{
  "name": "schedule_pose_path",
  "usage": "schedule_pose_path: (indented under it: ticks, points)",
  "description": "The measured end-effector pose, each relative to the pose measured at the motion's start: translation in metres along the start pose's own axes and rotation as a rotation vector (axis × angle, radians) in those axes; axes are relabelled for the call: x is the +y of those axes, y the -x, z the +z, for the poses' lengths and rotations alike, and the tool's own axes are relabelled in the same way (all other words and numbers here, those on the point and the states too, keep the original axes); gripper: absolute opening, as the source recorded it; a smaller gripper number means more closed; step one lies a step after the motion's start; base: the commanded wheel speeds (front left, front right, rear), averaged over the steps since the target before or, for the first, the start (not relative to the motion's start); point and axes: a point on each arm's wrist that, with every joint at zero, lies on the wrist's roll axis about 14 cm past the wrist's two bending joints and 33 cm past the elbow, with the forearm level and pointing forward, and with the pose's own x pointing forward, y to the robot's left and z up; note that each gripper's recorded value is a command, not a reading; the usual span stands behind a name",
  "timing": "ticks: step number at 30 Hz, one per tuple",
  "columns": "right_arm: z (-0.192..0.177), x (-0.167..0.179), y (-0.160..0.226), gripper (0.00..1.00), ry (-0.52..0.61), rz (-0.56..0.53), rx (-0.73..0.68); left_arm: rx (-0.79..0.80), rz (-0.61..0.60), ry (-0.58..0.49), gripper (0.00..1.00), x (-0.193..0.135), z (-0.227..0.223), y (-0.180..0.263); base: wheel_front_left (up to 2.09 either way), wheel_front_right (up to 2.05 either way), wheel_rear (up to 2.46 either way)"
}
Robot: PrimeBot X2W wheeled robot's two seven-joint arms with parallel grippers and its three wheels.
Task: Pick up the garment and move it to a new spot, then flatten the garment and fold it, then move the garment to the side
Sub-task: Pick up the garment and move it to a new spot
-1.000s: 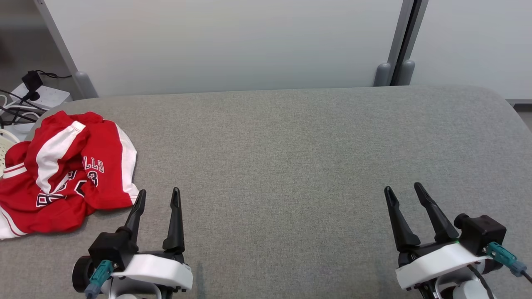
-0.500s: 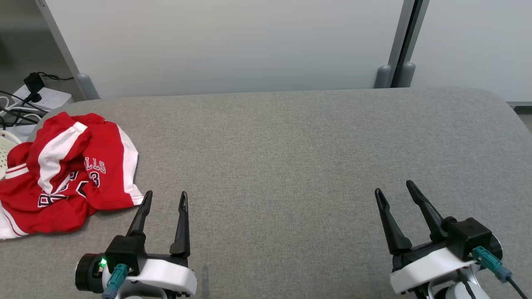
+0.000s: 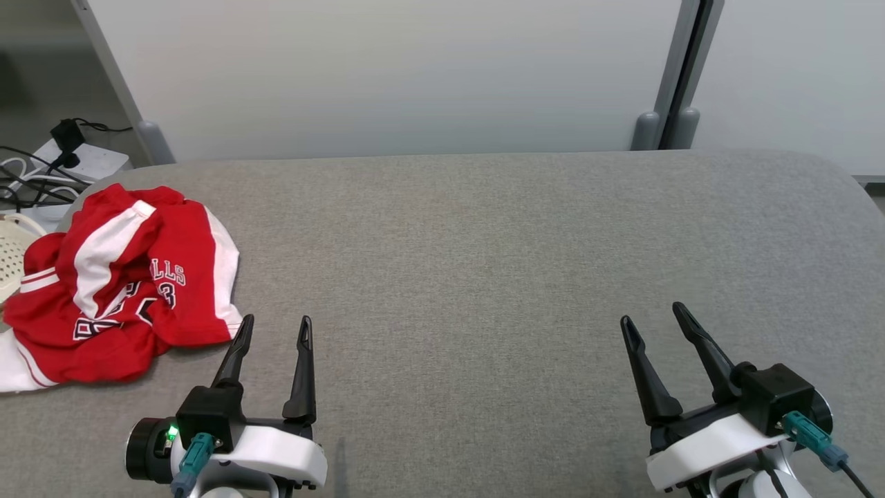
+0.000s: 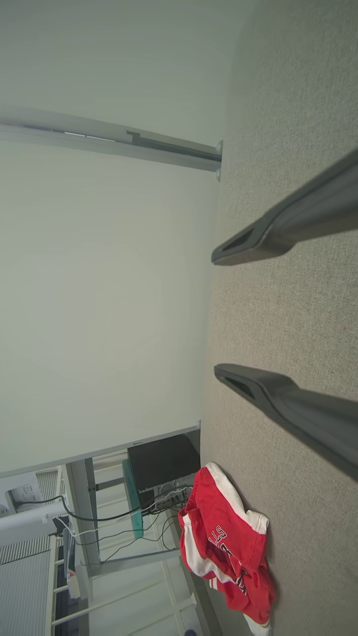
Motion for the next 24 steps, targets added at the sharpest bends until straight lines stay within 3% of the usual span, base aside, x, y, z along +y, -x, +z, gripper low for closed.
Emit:
schedule_pose_path:
  ticks: [24]
  points:
    - [-0.014,0.074,-0.034,1.00,-0.038,0.233,0.029,-0.039,0.255,-0.017,1.00,0.076,0.016,0.042,0.00,0.00,0.00]
